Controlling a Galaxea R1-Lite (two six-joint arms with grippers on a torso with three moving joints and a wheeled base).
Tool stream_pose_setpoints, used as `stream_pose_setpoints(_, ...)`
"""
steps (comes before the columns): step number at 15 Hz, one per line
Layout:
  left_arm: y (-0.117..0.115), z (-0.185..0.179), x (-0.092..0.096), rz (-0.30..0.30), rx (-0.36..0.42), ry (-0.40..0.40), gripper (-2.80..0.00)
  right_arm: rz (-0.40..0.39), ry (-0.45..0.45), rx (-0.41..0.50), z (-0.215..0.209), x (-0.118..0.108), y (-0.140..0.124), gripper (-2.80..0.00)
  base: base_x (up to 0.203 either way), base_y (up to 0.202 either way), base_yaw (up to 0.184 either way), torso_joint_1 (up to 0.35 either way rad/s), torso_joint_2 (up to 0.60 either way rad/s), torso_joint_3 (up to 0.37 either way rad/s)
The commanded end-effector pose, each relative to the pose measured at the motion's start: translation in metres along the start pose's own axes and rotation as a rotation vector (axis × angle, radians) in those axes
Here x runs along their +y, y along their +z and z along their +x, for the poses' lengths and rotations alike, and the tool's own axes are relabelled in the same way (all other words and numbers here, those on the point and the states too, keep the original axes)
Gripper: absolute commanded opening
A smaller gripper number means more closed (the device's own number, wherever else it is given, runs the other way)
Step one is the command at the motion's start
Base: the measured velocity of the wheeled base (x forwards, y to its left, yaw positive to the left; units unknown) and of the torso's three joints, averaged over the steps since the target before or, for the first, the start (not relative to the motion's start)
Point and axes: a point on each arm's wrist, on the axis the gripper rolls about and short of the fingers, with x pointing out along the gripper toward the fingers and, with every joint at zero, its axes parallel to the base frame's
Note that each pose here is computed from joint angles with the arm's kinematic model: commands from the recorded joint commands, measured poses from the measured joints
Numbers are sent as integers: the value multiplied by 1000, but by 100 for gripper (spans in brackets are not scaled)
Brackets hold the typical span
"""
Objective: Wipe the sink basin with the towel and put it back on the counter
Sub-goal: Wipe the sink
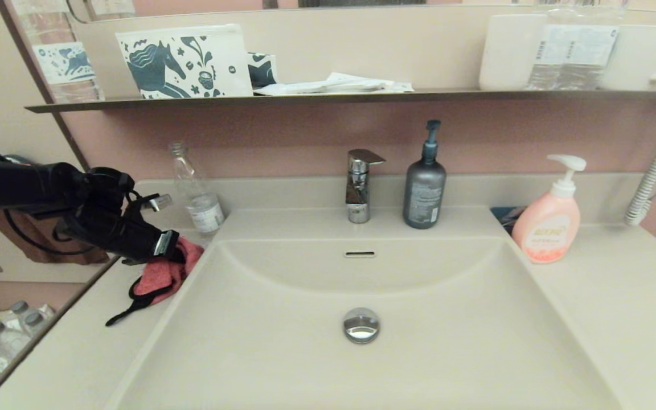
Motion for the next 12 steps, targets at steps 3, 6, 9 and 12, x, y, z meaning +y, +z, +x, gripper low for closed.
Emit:
stream_pose_setpoints(3,-21,-3,-4,-36,91,17,-280,0,0,1,0,0,0,-280,0,0,0,0,0,0)
stream_pose_setpoints(6,-43,-3,-4,-74,154,8,-280,0,0,1,0,0,0,-280,0,0,0,0,0,0)
stream_pose_setpoints(9,-65,-6,3,-101,201,1,-280,0,0,1,0,0,0,-280,0,0,0,0,0,0)
stream_pose_setpoints(12,-85,-12,14,-121,233,2,-280,0,0,1,0,0,0,-280,0,0,0,0,0,0)
